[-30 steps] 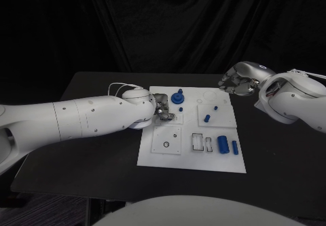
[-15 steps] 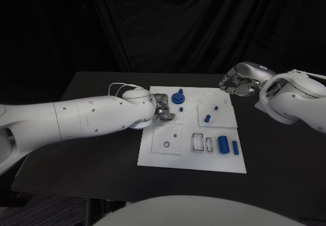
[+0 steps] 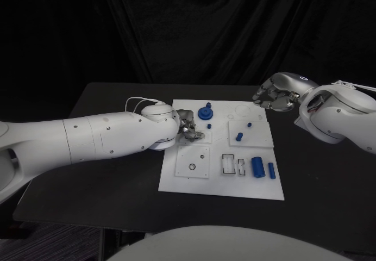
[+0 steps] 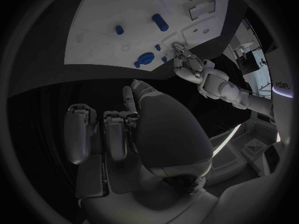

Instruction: Assemble the parts on the task board

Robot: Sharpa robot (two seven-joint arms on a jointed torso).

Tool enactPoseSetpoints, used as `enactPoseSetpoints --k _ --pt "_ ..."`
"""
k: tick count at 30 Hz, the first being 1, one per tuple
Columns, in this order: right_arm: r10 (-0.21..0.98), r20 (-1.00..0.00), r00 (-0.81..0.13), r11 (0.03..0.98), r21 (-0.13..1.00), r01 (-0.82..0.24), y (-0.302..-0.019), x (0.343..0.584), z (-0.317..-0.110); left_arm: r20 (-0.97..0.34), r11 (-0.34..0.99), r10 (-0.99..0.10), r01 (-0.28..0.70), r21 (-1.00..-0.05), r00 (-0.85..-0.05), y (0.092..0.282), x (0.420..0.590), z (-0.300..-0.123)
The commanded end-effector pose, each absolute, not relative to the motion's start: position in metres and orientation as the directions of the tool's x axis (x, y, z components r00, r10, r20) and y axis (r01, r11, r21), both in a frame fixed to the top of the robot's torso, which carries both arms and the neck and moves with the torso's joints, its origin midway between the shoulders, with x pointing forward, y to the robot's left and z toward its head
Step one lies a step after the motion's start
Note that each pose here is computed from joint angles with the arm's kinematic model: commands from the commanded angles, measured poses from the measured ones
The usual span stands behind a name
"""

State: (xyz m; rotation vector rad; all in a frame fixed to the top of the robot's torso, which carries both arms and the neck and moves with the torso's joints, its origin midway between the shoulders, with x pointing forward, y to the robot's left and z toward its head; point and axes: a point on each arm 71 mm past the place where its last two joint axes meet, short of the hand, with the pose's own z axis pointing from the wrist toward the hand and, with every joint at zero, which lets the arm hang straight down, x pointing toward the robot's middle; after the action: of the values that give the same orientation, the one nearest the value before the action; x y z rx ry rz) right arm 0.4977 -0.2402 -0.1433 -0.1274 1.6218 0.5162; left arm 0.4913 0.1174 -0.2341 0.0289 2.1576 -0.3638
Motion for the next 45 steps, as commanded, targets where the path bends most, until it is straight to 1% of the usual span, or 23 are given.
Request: enactPoseSetpoints --k 1,19,38,45 --pt "0.214 -0.967 -0.136 0.900 0.250 -0.356 -0.2422 0.4980 -0.1452 -0.797 0.957 -0.101 0.161 -0.241 -0.595 0.1171 0.4896 -0.2375" --pt "0.209 -0.967 -0.146 0.903 0.248 -0.352 -0.2423 0.4979 -0.1465 -0.802 0.958 -0.111 0.151 -0.244 -0.587 0.1198 0.4912 -0.2378" --pt "0.205 -0.967 -0.154 0.904 0.247 -0.350 -0.2422 0.4976 -0.1480 -0.812 0.952 -0.135 0.153 -0.265 -0.568 0.1216 0.4930 -0.2363" --pt "0.205 -0.967 -0.155 0.904 0.247 -0.349 -0.2425 0.4975 -0.1481 -0.821 0.948 -0.157 0.149 -0.281 -0.548 0.1237 0.4945 -0.2348"
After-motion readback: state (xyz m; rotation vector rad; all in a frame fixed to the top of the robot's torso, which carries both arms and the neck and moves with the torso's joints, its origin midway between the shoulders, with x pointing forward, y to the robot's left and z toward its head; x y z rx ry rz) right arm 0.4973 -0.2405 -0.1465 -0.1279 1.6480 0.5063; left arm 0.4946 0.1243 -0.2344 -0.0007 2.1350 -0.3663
